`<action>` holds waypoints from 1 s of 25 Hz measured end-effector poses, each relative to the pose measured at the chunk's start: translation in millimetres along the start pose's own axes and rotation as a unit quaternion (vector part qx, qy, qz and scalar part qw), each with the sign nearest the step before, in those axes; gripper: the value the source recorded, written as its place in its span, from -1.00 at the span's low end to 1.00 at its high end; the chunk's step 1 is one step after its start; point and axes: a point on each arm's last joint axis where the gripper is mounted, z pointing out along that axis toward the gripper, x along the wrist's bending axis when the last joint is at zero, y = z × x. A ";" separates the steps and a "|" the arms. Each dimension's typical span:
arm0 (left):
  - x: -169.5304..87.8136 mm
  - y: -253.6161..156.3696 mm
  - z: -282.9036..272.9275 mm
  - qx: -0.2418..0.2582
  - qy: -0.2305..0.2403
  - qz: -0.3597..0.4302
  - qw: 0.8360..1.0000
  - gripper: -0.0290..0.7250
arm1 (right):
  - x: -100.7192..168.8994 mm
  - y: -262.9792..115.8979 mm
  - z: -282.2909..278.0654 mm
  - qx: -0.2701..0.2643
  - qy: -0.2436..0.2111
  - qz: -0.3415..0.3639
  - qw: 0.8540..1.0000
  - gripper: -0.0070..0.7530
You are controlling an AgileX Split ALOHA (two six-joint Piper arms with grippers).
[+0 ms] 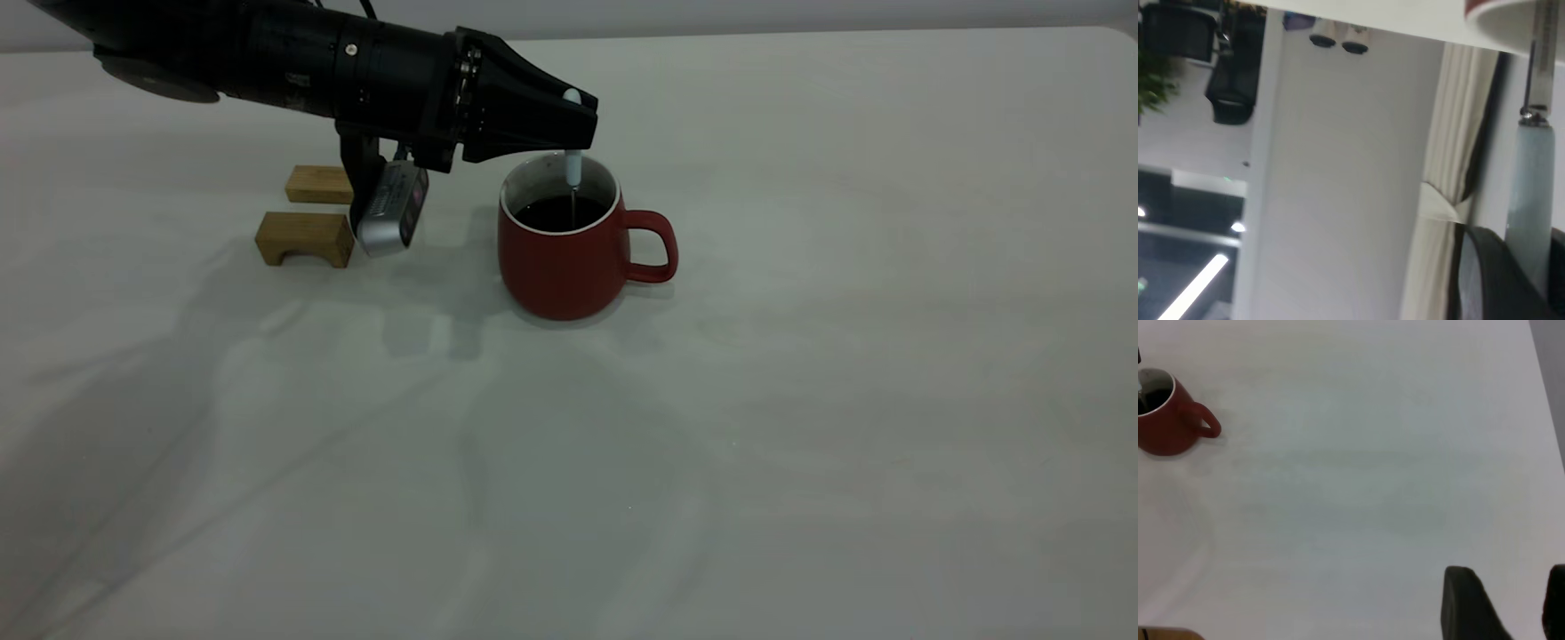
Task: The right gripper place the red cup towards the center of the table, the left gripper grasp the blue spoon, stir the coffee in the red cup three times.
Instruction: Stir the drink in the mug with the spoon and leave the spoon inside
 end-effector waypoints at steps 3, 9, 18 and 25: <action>-4.9 -3.3 -4.7 -0.014 0.009 0.052 0.999 -0.48 | 0.0 0.0 0.0 0.000 0.000 0.000 1.000 -0.15; -12.7 -11.3 -8.9 -0.035 0.025 0.107 0.993 -0.48 | 0.0 0.0 0.0 0.000 0.000 0.000 1.000 -0.15; -12.1 -26.9 17.0 0.003 0.005 0.105 0.994 -0.48 | 0.0 -0.1 -0.1 -0.001 0.000 0.000 1.000 -0.15; -6.1 -19.8 13.9 -0.033 0.042 0.006 0.999 -0.48 | 0.0 -0.1 -0.1 -0.001 0.000 0.000 1.000 -0.15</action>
